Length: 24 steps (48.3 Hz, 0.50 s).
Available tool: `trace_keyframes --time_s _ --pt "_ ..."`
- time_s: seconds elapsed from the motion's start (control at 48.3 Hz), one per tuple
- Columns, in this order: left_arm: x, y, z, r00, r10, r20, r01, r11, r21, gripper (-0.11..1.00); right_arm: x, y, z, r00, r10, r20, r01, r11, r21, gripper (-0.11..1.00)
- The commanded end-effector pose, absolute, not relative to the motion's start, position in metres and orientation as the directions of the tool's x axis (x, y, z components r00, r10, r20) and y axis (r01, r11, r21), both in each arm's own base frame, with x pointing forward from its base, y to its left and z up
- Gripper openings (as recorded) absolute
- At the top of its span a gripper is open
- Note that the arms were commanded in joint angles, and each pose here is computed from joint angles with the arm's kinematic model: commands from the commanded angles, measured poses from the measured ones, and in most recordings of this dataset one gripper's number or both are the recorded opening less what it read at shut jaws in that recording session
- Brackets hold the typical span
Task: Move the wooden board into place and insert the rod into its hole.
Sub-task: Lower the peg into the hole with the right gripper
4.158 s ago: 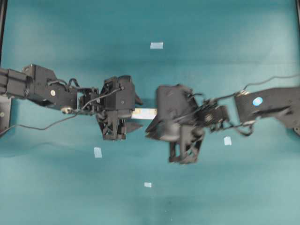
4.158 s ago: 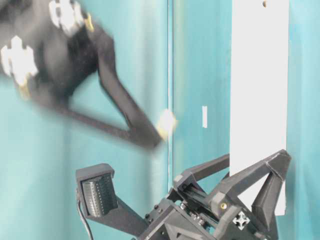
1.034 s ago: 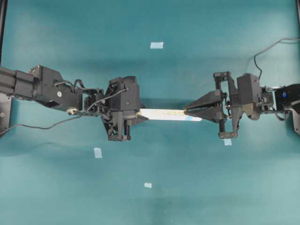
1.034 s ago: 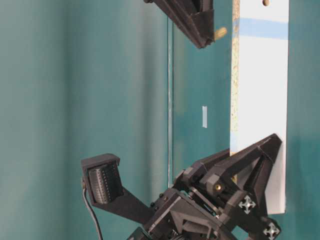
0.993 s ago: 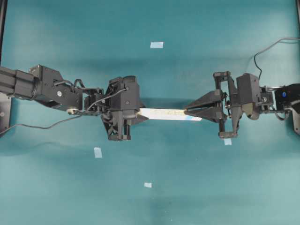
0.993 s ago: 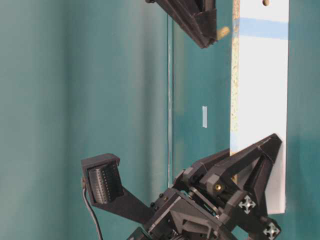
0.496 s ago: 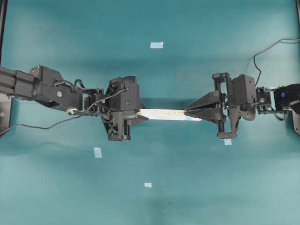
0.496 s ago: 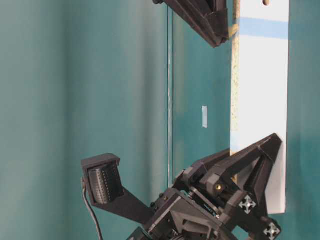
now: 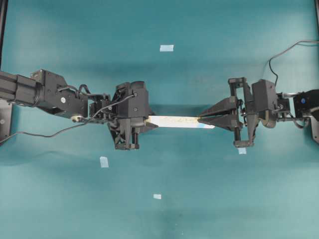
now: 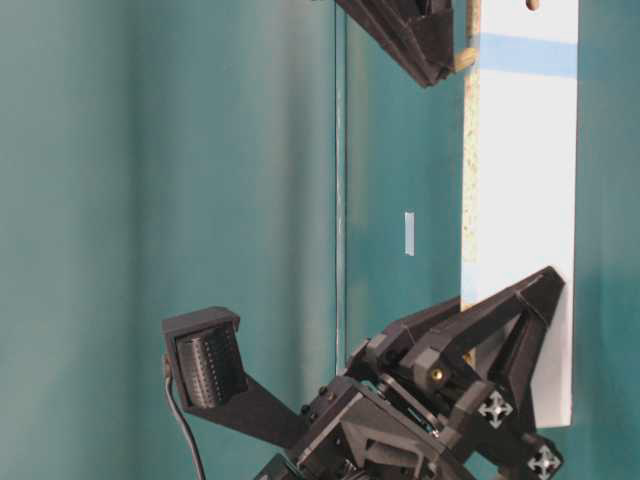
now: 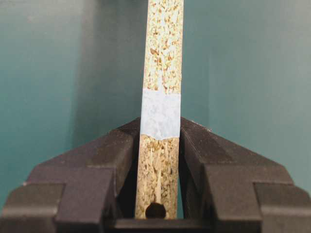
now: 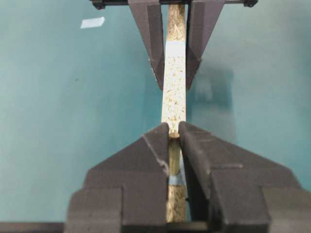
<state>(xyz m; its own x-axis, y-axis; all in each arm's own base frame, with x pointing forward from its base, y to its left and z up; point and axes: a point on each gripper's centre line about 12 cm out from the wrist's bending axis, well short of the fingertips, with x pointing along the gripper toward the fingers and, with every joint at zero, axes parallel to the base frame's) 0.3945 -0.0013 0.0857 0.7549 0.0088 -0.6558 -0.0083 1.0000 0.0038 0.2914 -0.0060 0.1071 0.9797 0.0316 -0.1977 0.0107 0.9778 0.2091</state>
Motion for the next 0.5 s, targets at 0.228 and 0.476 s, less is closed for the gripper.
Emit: trace_keyframes --time_s 0.228,0.476 --pt "0.3988 -0.0062 0.0951 0.775 0.000 -0.632 0.001 1.000 0.000 0.22 0.2810 -0.0045 0.1095 0.979 0.031 -0.202 0.014 0.977 0.214 0.10" --pt "0.3992 -0.0062 0.0953 0.775 0.000 -0.632 0.001 1.000 0.000 0.22 0.2841 -0.0008 0.1021 0.960 0.042 -0.278 0.017 0.978 0.208 0.10"
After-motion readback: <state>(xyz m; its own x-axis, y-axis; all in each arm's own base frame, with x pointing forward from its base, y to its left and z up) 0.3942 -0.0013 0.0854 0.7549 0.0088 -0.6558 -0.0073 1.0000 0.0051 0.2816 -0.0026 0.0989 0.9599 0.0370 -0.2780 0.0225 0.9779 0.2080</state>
